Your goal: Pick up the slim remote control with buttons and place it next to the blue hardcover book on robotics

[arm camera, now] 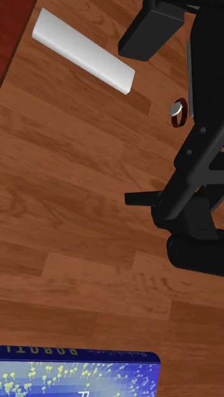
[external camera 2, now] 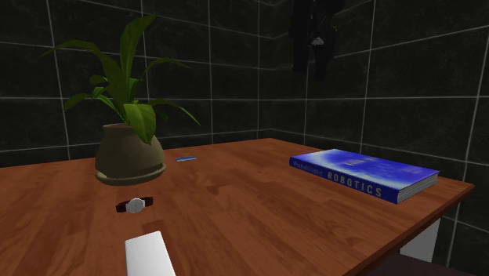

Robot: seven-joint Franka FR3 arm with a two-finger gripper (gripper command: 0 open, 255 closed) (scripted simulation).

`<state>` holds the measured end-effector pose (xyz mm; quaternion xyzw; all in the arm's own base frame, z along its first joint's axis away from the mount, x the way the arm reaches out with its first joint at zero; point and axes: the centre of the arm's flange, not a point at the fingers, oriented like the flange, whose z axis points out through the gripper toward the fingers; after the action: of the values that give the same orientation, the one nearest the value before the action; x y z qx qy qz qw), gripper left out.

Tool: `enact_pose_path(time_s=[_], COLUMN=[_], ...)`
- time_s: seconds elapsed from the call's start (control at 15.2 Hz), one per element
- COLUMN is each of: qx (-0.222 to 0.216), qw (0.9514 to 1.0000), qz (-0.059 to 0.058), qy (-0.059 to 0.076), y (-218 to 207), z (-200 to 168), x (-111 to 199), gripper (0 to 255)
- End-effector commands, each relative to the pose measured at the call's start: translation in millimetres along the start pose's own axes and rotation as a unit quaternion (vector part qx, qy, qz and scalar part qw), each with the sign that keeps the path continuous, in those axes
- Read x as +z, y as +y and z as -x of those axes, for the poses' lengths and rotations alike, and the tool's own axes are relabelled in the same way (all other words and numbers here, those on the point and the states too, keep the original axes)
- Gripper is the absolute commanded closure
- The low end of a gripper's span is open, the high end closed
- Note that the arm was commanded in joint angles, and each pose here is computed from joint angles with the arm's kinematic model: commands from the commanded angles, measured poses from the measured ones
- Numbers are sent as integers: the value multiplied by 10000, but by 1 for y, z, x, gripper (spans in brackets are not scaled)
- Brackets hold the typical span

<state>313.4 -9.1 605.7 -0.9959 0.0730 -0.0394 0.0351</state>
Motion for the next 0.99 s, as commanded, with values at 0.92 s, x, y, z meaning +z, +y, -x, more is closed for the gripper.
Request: enact_pose_path(time_s=[0.92], qx=[453], qw=[9985], qz=[255], qy=[-149], y=[-134], z=[-45], x=[129], gripper=[0])
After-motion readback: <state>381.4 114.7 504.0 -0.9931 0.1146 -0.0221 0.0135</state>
